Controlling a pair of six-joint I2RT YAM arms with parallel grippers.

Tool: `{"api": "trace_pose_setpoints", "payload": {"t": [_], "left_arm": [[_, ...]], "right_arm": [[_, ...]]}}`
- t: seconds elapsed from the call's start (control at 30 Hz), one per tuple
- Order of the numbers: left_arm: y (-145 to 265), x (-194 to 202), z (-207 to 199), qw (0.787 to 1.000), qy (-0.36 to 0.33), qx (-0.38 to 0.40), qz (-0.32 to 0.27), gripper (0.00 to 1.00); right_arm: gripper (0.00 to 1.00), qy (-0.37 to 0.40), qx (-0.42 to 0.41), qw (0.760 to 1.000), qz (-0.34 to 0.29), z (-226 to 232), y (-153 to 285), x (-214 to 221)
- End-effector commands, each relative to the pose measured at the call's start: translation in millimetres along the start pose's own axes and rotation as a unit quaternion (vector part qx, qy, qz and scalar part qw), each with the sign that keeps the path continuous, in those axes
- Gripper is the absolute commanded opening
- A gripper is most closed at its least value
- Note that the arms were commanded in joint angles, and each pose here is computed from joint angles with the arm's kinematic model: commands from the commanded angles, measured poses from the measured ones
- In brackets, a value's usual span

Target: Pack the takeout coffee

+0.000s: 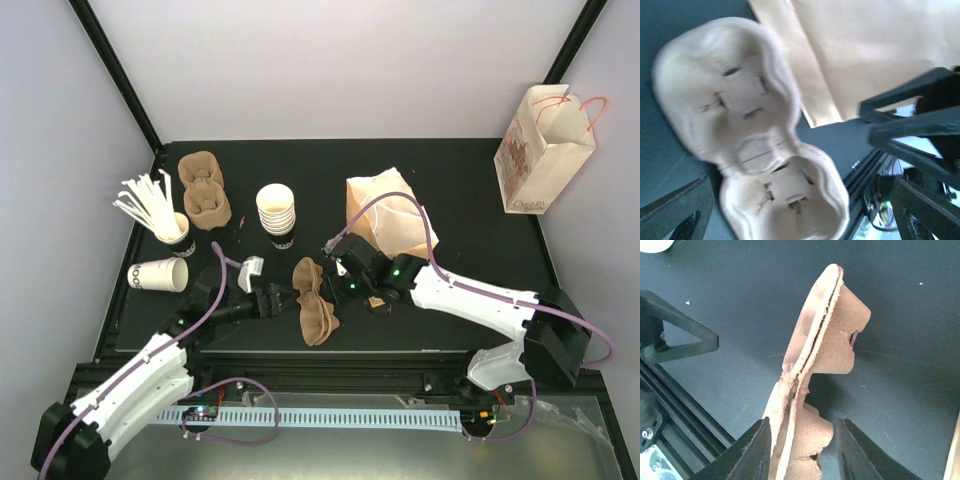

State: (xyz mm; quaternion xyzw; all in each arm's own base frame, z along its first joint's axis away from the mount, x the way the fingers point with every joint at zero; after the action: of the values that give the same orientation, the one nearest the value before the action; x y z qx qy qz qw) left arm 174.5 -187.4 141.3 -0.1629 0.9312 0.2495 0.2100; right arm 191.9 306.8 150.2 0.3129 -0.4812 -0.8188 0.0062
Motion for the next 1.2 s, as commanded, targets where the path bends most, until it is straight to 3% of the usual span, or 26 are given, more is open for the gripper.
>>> {"api": "trace_pose_setpoints", "payload": {"t": [0.0,0.1,0.27,0.43,0.5,0.8,1.17], "left_arm": [[11,5,27,0.995,0.089,-0.043,-0.035,0.99],[14,6,22,0.995,0.091,-0.022,-0.039,0.99],[15,16,-4,0.996,0.082,0.03,0.012,0.99],[14,26,-17,0.996,0.08,0.029,0.034,0.94],[12,30,-21,0.995,0.085,0.035,0.037,0.92],[-3,51,-35,0.993,0.087,0.037,0.066,0.75],[-15,43,-37,0.995,0.075,0.021,0.056,0.67]], "right_arm": [[0.42,0.002,0.013,1.0,-0.004,-7,10,3],[0.53,0.0,0.012,1.0,-0.007,-7,15,2],[0.96,-0.007,0.011,1.0,-0.007,-6,22,2],[1.0,-0.011,0.009,1.0,-0.004,-5,26,3],[0.96,-0.015,0.004,1.0,0.003,-4,25,5],[0.46,-0.037,-0.026,0.998,0.042,4,14,18],[0.32,-0.044,-0.041,0.996,0.061,10,-5,19]]}}
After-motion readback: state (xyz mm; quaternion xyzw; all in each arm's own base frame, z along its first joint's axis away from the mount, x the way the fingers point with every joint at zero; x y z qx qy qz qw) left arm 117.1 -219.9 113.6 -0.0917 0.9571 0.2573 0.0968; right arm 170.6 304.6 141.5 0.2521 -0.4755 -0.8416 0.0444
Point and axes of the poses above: each gripper's point midway between its finger pads, its own y axis back along the fingers, its own z axis along the line the jaws close on, x = y × z, the point moved 2 cm from there along y, back along the fingers, and after that the axes turned 1 degree about -y, right-handed, at the moved point
